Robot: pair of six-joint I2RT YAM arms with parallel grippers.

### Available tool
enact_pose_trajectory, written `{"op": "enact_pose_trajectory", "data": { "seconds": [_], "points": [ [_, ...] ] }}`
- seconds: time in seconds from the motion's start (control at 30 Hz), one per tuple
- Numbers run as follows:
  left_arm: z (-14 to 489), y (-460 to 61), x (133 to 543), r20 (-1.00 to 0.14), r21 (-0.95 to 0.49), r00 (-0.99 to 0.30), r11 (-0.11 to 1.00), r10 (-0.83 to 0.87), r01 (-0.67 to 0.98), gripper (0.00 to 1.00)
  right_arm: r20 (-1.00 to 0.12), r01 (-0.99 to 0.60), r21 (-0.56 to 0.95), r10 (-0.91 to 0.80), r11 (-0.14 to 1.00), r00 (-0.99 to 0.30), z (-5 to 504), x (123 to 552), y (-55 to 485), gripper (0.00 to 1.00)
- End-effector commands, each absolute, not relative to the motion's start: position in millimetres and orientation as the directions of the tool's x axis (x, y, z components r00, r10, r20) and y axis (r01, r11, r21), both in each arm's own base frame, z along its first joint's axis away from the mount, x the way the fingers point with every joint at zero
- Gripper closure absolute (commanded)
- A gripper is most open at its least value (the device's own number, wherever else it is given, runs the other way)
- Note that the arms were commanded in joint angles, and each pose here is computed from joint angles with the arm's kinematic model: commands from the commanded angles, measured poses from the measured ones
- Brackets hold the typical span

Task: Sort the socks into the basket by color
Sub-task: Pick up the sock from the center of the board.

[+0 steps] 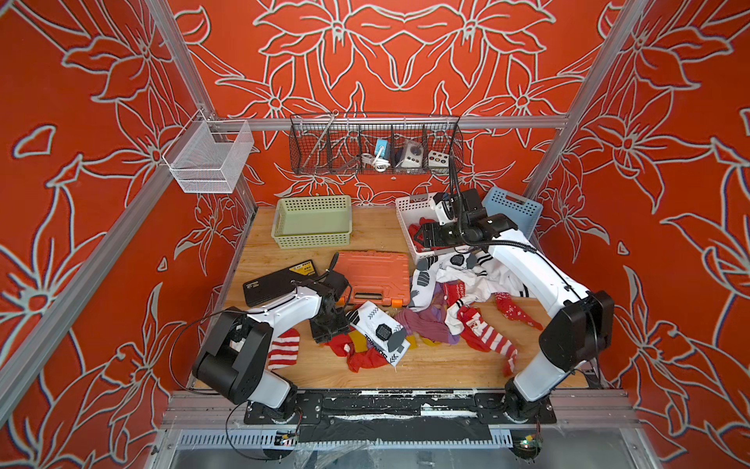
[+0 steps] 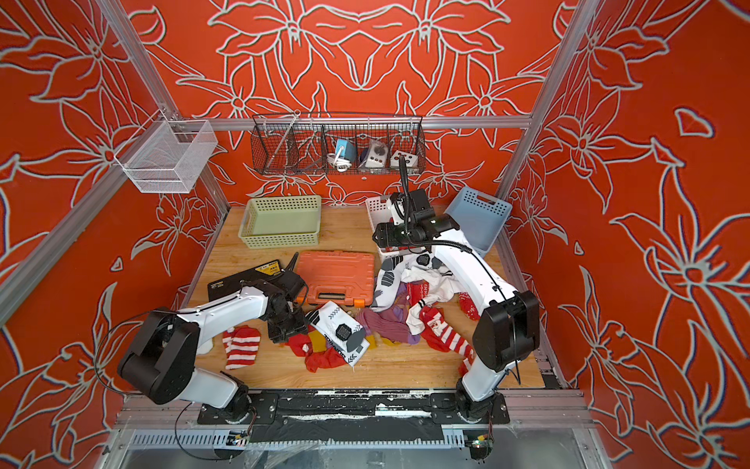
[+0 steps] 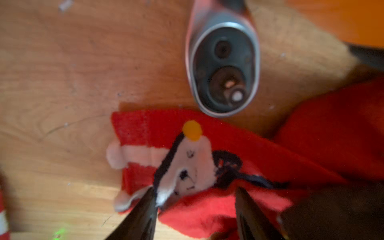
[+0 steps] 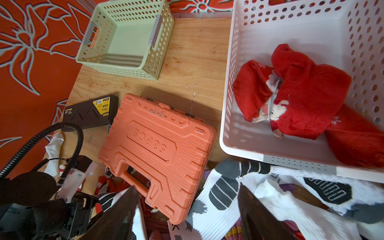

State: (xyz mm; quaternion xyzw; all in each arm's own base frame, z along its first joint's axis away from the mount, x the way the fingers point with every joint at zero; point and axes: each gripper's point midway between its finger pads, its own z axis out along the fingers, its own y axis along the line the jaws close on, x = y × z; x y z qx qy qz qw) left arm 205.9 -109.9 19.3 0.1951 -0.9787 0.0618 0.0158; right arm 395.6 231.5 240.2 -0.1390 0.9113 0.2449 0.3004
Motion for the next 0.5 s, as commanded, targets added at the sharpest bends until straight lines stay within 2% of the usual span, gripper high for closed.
{"op": "enact_pose_trajectory", "data": {
  "seconds": [0.0, 0.1, 0.2, 0.47],
  "points": [
    [7, -103, 197, 0.065, -0.058, -0.92, 0.919, -0.387, -0.391, 0.49, -0.638, -0.417, 0.369, -0.1, 0.831, -0.763, 251, 389, 233, 0.23],
    [7, -101, 193, 0.066, -0.054, -0.917, 0.917, -0.392, -0.396, 0.79, -0.638, -0.418, 0.372, -0.099, 0.829, -0.764, 250, 387, 233, 0.24],
    [18, -98, 193, 0.036, -0.056, -0.918, 0.916, -0.396, -0.397, 1.0, -0.639, -0.42, 0.373, -0.1, 0.827, -0.763, 251, 386, 233, 0.24],
    [80, -83, 197, -0.116, -0.091, -0.905, 0.911, -0.41, -0.401, 1.0, -0.637, -0.437, 0.381, -0.111, 0.815, -0.763, 253, 378, 239, 0.24]
  ]
}}
